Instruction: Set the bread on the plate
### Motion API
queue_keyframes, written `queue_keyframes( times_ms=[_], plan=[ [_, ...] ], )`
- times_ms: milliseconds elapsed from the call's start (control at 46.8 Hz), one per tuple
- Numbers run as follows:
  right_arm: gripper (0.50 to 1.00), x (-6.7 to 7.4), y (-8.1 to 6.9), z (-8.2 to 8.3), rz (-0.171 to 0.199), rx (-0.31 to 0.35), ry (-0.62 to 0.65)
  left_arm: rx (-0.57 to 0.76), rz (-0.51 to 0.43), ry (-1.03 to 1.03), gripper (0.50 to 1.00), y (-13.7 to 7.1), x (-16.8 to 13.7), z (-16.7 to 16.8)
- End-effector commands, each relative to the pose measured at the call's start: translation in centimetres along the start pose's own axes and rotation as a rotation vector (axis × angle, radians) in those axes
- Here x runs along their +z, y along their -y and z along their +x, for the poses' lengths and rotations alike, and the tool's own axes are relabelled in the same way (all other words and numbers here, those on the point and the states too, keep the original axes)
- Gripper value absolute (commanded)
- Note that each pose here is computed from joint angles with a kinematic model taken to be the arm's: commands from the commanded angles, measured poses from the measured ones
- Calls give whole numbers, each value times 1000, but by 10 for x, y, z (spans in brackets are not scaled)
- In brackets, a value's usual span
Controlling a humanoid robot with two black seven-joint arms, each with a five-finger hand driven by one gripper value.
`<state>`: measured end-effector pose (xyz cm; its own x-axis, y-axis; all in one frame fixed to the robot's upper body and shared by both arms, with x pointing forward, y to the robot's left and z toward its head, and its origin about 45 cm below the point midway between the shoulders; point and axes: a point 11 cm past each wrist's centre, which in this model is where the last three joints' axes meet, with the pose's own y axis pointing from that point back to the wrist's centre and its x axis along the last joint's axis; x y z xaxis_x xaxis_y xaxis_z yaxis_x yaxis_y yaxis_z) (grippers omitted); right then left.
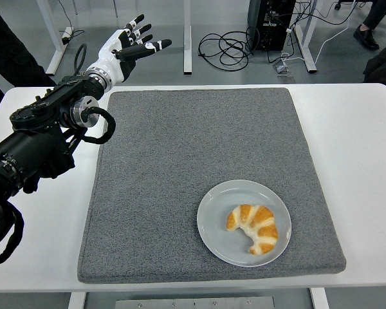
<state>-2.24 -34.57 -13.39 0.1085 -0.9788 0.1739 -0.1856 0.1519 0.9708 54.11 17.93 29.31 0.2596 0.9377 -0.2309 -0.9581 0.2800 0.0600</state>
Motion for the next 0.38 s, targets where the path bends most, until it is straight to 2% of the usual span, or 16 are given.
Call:
queue_keyframes(
  times_ms=[0, 43, 107, 192, 363],
  plan=[
    [1000, -1, 0, -8, 2, -24, 6, 7, -5, -40, 974, 0, 1, 1],
    [1000, 0, 0, -6, 1, -17, 1, 12, -7, -68, 974, 0, 1, 3],
    [1000, -7, 1, -5, 13, -14, 10, 7, 1, -101, 974, -1, 0, 4],
    [1000, -7, 1, -6, 12, -16, 6, 6, 0, -127, 974, -1, 1, 4],
    [1000, 10, -2, -8, -16, -19, 14, 4, -1, -126, 974, -1, 1, 4]
  ],
)
